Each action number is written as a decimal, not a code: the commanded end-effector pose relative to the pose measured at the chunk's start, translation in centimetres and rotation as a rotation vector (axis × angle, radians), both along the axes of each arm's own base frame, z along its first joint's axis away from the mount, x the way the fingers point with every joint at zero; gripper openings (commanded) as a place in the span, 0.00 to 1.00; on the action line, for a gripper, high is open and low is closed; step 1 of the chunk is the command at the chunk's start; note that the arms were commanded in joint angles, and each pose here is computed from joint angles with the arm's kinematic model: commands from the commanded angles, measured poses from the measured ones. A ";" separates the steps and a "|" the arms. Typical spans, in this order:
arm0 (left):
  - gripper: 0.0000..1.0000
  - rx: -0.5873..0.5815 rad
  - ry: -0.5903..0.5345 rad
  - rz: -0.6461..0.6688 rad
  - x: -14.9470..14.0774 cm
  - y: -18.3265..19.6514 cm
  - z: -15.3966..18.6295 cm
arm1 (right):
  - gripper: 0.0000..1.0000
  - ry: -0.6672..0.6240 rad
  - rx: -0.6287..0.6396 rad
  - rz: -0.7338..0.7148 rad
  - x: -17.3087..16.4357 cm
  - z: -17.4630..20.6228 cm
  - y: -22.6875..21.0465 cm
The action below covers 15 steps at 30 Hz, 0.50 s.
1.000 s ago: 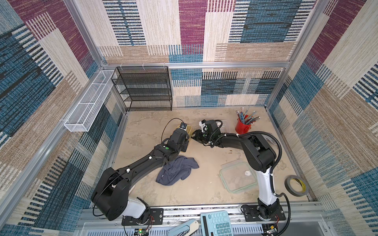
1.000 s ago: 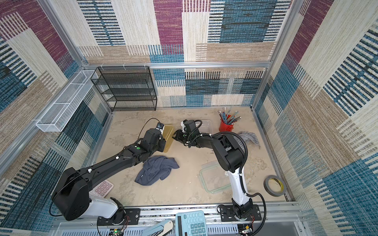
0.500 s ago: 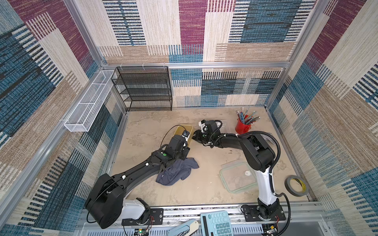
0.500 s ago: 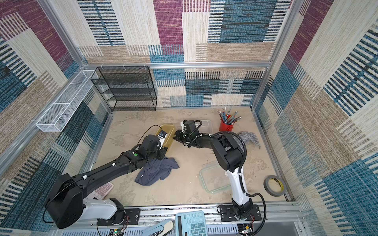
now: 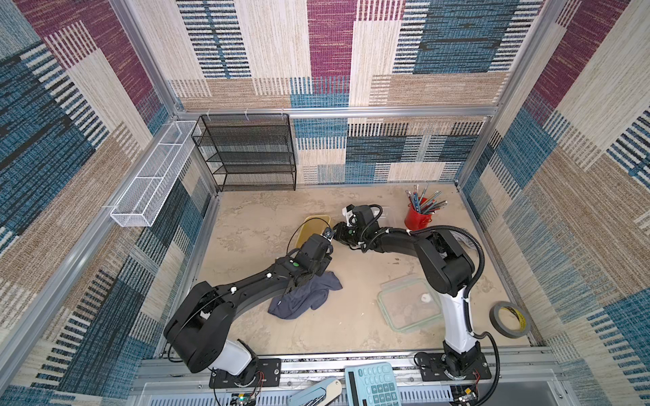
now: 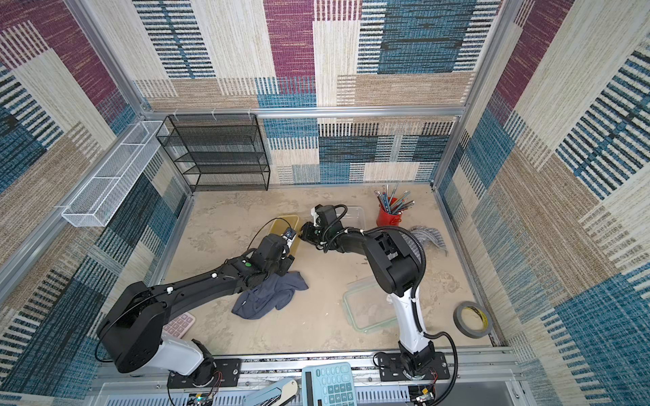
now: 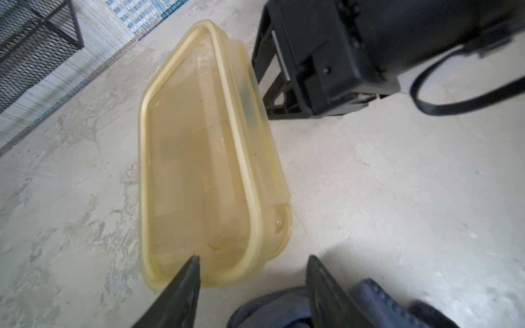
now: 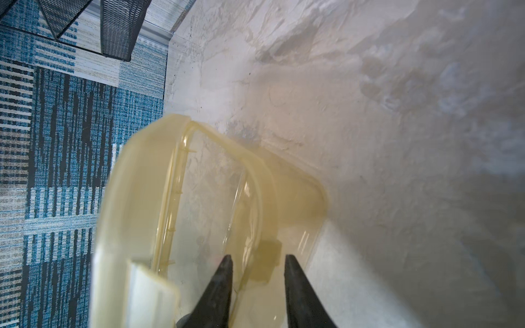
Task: Wipe the insides of the lunch boxes
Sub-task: Open the lid of the lunch box.
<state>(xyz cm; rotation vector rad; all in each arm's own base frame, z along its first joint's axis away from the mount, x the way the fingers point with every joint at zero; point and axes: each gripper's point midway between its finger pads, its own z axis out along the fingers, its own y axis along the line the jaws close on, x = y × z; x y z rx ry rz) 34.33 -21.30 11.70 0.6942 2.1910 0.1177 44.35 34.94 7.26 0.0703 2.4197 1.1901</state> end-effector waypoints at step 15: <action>0.50 0.050 -0.124 0.152 2.3 1.5 1.1 | 0.34 -0.031 -0.069 0.021 -0.1 -0.2 -0.8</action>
